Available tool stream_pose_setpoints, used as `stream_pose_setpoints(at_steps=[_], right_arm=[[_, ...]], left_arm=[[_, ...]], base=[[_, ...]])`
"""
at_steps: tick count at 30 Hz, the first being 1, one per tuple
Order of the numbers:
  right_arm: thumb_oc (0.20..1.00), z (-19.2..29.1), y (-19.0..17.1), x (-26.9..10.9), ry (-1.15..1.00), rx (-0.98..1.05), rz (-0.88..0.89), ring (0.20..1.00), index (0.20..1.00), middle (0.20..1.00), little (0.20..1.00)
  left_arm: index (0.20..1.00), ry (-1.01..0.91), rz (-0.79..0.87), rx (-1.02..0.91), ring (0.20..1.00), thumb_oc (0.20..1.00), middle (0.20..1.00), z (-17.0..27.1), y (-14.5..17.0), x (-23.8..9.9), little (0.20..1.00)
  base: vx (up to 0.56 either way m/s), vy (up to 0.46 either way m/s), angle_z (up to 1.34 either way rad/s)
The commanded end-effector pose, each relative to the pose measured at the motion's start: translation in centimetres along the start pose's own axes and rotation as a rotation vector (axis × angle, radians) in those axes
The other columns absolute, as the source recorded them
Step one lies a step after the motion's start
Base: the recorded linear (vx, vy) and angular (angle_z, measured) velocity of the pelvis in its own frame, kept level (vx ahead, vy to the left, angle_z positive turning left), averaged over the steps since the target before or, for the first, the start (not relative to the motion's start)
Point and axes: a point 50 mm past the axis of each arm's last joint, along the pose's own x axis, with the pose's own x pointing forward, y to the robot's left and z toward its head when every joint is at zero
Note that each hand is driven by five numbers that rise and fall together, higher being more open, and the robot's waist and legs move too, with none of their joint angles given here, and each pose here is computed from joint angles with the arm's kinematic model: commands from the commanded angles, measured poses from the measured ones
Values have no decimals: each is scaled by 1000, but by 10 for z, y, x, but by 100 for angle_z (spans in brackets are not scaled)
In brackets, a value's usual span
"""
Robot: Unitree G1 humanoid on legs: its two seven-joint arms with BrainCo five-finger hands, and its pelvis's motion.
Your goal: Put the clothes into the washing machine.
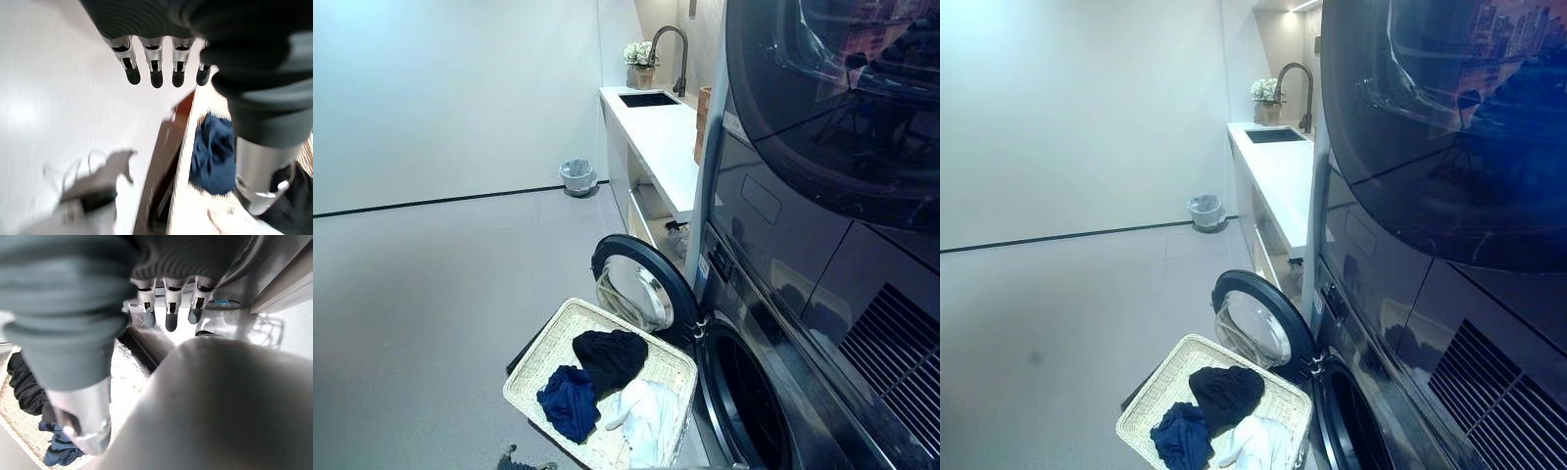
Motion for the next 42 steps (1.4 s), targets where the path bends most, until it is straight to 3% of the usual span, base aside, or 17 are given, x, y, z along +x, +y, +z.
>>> stream_pose_setpoints(at_steps=[1,3,10,27,42], right_arm=[[1000,37,-6,4,-92,-76,-9,1000,1000,1000,1000],[1000,41,-9,3,-101,-87,-15,1000,1000,1000,1000],[1000,106,-36,-8,-270,-199,-108,1000,1000,1000,1000],[1000,202,-34,-28,-506,-324,-153,1000,1000,1000,1000],[1000,236,-36,-47,-668,-303,-144,1000,1000,1000,1000]], left_arm=[[1000,-156,133,15,1000,1000,1000,52,19,14,1000],[1000,-165,144,7,1000,1000,1000,57,21,14,1000],[1000,-336,287,-58,1000,1000,1000,132,50,20,1000],[1000,-537,482,-201,1000,1000,1000,247,132,7,1000],[1000,-452,537,-145,1000,1000,1000,281,183,-3,1000]], base=[[-64,109,-4],[-95,101,-8],[-152,115,-15],[-67,66,-15],[10,47,-11]])
